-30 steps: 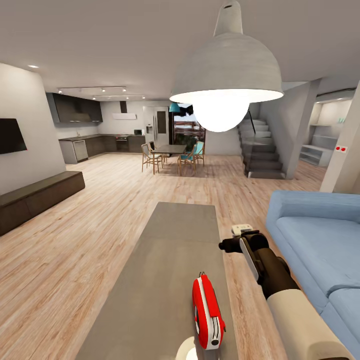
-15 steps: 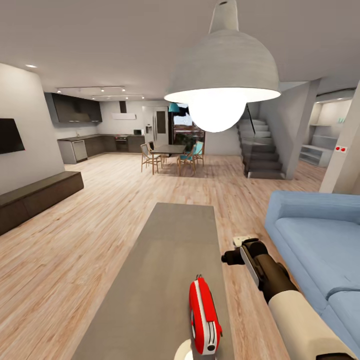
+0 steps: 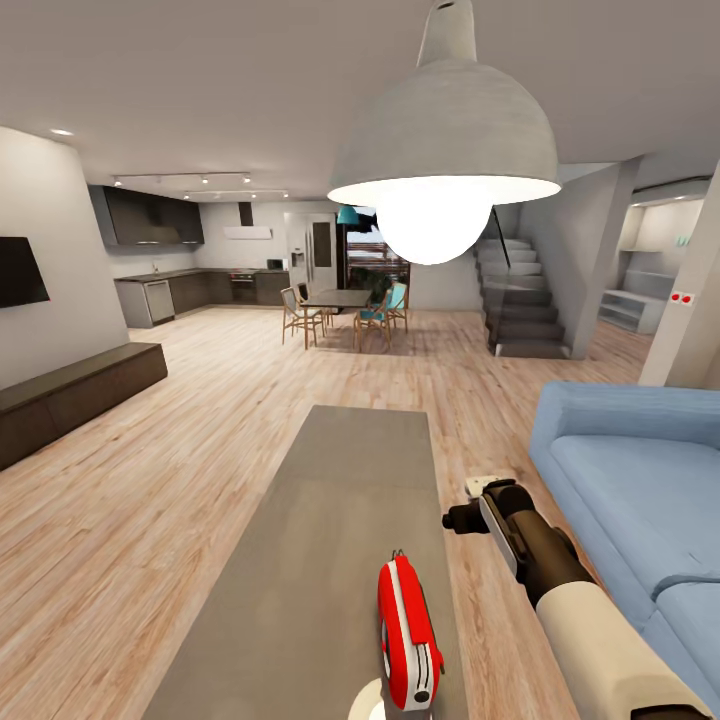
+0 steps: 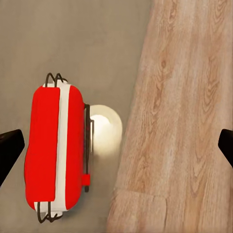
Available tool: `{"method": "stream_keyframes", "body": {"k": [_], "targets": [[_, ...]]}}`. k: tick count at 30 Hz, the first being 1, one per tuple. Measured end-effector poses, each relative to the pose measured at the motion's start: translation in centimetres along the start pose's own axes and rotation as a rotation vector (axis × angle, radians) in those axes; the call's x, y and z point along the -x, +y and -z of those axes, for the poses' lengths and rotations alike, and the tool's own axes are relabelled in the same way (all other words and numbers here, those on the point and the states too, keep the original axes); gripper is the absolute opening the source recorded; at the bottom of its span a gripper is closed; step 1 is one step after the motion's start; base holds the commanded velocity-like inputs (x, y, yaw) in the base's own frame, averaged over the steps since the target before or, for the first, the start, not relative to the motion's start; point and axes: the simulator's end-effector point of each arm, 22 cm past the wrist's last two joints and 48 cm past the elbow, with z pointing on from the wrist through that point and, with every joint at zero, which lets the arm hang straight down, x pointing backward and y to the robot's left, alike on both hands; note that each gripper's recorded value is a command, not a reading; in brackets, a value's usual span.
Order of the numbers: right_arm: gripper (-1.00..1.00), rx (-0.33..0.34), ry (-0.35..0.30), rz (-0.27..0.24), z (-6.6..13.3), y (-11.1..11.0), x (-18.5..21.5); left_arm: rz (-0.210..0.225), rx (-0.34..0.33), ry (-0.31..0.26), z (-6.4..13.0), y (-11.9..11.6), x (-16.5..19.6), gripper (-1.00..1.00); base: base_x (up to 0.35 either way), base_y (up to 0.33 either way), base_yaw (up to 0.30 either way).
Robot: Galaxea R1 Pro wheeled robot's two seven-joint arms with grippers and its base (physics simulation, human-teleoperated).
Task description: Turn on the radio receiver that's on the table in the living room.
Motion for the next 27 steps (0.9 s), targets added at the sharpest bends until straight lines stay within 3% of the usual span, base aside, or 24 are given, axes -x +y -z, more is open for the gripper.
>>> {"method": "stream_keyframes", "body": {"k": [10,19,27], "targets": [[1.0,0.001,-0.001,-0.001,0.0,0.05,0.02,-0.001,0.002,0.0,-0.02,0.1,0.01,1.0,0.0,0.004,0.0],[1.0,0.001,-0.001,-0.001,0.01,0.05,0.03,-0.002,0.003,0.002,-0.02,0.16,-0.03,1.0,0.0,0.184,0.0],[1.0,0.001,0.0,-0.001,0.0,0.07,0.02,-0.002,0.003,0.002,-0.02,0.14,-0.04,1.0,0.0,0.048,0.0]]}}
